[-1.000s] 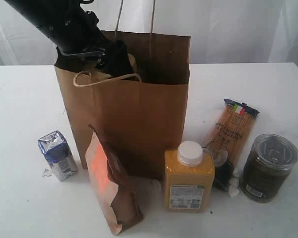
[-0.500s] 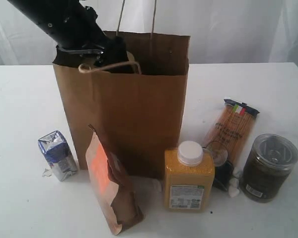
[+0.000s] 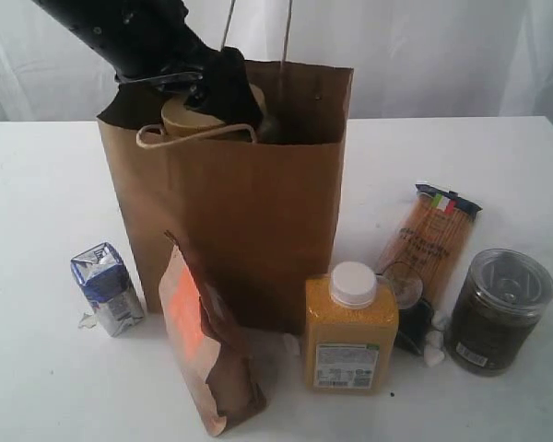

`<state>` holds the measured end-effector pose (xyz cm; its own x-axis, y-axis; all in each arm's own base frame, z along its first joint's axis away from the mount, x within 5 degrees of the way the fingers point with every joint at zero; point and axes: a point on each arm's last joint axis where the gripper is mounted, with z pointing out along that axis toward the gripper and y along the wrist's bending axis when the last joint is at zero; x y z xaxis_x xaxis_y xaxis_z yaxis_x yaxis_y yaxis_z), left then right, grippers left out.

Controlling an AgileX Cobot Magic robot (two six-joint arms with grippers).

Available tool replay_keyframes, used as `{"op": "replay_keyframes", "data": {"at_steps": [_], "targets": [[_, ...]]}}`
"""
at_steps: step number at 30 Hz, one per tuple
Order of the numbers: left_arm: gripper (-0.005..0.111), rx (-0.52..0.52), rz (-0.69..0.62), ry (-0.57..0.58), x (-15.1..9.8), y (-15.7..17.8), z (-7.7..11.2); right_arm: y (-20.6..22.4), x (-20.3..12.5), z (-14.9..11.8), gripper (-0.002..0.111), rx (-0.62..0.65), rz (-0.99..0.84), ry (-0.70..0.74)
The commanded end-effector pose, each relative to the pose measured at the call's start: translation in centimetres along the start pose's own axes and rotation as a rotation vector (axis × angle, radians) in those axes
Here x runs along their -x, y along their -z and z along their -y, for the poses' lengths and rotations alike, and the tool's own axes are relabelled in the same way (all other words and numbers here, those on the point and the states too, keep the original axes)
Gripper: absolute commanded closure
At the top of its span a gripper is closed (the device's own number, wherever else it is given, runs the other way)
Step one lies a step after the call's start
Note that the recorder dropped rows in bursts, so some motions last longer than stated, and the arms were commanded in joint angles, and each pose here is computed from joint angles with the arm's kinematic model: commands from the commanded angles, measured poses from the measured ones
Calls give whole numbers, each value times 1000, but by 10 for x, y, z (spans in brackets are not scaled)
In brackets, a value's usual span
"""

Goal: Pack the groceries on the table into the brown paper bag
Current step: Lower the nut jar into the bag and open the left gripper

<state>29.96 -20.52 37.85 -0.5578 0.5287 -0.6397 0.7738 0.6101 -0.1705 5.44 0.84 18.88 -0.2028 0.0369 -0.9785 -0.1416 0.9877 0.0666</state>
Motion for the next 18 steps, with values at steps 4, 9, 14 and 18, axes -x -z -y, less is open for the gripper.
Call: {"op": "replay_keyframes", "data": {"at_steps": [4,9,14,18], "targets": [[1,-38,51,19,5,11,9,0,-1,0,108,0,1,12],[2,-42,42,19,4,11,10,0,-1,0,108,0,1,12],[1,-10,77,30,7,11,5,0,-1,0,108,0,1,12],[1,21,75,5,8,7,1,0,-1,0,108,0,1,12]]}}
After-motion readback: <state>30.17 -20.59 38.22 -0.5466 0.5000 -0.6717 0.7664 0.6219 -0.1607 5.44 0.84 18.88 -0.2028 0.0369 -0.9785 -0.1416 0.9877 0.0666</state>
